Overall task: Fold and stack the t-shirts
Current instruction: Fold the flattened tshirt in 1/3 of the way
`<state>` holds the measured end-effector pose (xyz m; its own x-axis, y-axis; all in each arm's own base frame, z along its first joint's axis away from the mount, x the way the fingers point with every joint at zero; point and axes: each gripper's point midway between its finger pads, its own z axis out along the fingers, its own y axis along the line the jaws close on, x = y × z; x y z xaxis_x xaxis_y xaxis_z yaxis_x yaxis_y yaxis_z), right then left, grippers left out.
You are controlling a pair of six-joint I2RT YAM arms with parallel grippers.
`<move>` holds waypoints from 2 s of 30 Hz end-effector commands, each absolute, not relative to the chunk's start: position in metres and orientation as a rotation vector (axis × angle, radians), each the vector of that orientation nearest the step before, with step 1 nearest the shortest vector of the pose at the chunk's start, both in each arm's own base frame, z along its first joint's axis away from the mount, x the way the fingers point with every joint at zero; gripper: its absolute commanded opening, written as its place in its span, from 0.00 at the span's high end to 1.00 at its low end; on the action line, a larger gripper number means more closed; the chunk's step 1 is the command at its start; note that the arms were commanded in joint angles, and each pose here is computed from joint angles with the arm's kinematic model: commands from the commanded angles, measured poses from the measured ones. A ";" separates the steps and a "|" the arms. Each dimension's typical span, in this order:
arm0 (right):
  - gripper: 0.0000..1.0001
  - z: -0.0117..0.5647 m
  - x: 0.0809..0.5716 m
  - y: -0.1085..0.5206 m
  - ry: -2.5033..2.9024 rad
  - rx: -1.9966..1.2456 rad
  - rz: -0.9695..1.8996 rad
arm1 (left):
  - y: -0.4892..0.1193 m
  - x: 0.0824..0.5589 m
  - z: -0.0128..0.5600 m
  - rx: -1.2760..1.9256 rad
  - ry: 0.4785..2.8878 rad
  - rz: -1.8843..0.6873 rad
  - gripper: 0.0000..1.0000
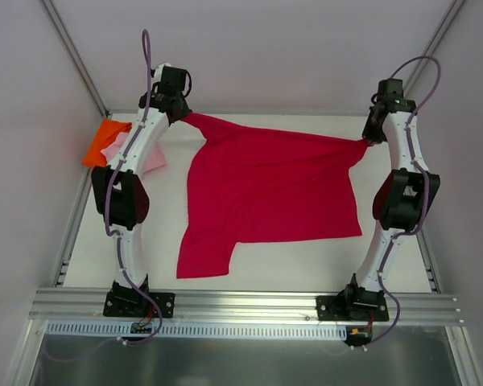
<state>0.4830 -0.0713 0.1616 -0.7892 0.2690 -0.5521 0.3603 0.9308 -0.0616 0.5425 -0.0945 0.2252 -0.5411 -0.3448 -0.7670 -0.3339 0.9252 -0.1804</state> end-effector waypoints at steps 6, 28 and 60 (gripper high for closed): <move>0.99 0.192 0.505 -0.092 2.415 0.491 -0.159 | -0.075 0.528 0.263 -0.510 2.096 -0.002 1.00; 0.99 0.143 0.451 0.020 2.623 0.149 -0.108 | -0.078 0.465 0.253 -0.561 2.191 -0.057 1.00; 0.99 0.137 0.409 -0.029 2.704 0.287 -0.351 | -0.095 0.375 0.192 -0.525 2.400 -0.048 1.00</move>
